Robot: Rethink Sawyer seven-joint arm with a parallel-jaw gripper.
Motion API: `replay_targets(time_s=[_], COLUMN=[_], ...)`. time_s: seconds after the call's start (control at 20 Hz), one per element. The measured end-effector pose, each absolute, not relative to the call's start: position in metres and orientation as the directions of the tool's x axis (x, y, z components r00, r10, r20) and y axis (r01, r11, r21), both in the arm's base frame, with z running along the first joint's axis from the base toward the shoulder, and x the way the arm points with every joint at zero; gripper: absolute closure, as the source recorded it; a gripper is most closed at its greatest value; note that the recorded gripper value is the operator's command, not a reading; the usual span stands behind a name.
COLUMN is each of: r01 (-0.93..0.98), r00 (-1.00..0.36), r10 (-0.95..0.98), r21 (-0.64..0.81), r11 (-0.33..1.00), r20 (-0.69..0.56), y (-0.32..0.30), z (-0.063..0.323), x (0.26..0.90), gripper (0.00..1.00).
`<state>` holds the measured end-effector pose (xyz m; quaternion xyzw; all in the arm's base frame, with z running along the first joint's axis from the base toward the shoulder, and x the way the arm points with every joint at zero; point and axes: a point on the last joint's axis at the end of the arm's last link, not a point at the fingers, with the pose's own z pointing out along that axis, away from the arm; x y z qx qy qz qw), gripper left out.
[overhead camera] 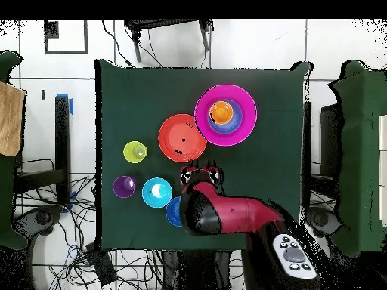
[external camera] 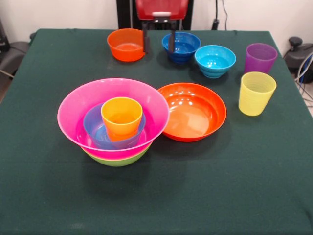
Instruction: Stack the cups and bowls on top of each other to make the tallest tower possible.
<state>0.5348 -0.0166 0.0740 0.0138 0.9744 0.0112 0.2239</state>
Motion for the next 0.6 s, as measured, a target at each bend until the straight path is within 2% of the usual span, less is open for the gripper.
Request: replay_targets(time_s=[0.35,0.6], r01=[0.028,-0.009], r00=[-0.889,-0.902], r10=[0.040,0.010], r21=[0.034,0.042], r11=[0.999,0.999], r20=[-0.456,-0.432], y=[-0.055,-0.044], z=[0.056,0.043], x=[0.519,0.508], gripper=[0.00,0.00])
